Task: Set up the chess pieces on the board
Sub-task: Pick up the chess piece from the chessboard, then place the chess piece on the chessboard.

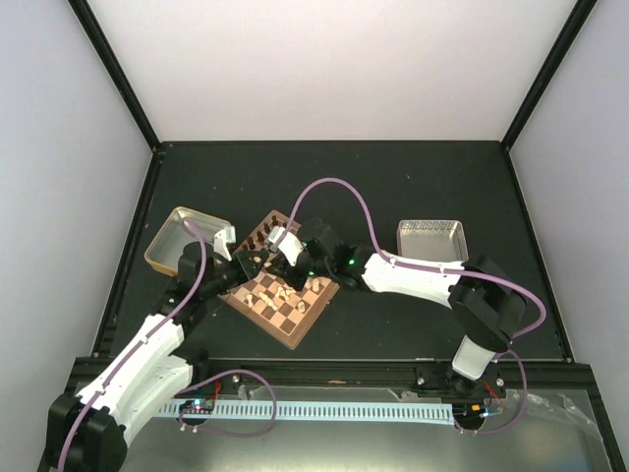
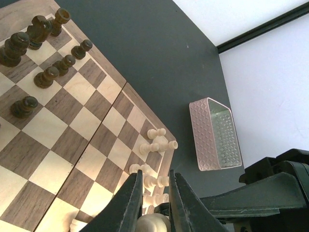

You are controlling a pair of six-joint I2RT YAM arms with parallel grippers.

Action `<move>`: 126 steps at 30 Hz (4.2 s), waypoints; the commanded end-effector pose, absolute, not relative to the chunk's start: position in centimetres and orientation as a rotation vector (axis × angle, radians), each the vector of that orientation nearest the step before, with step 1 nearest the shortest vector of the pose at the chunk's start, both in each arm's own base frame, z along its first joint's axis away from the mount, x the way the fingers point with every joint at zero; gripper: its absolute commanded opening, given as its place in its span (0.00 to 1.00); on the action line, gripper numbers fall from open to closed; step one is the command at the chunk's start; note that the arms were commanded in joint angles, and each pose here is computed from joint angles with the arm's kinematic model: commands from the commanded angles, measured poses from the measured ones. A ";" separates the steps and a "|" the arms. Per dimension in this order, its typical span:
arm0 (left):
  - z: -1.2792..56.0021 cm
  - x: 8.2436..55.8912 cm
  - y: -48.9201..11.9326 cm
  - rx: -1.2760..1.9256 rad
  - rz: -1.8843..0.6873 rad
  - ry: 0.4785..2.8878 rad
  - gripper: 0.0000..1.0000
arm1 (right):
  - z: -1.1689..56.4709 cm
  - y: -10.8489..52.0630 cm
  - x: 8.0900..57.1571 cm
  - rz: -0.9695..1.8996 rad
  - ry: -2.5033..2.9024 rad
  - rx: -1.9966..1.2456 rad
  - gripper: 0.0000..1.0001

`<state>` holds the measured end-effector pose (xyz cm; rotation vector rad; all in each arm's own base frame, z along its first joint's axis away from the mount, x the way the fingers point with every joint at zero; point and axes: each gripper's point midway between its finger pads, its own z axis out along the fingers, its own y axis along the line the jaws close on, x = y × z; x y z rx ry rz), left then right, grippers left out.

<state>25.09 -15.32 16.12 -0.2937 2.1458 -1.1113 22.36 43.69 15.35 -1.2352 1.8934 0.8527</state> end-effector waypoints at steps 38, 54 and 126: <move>31.2 23.9 -17.0 -0.380 -1.589 1.814 0.02 | 28.6 39.2 20.3 1.989 1.998 -0.054 0.38; 27.1 24.4 -14.2 -0.334 -1.201 1.911 0.02 | 25.1 37.9 20.5 1.639 2.185 -0.177 0.01; 24.2 21.3 -8.1 -0.103 -0.589 1.943 0.02 | 12.5 35.2 21.2 0.129 2.775 -0.657 0.37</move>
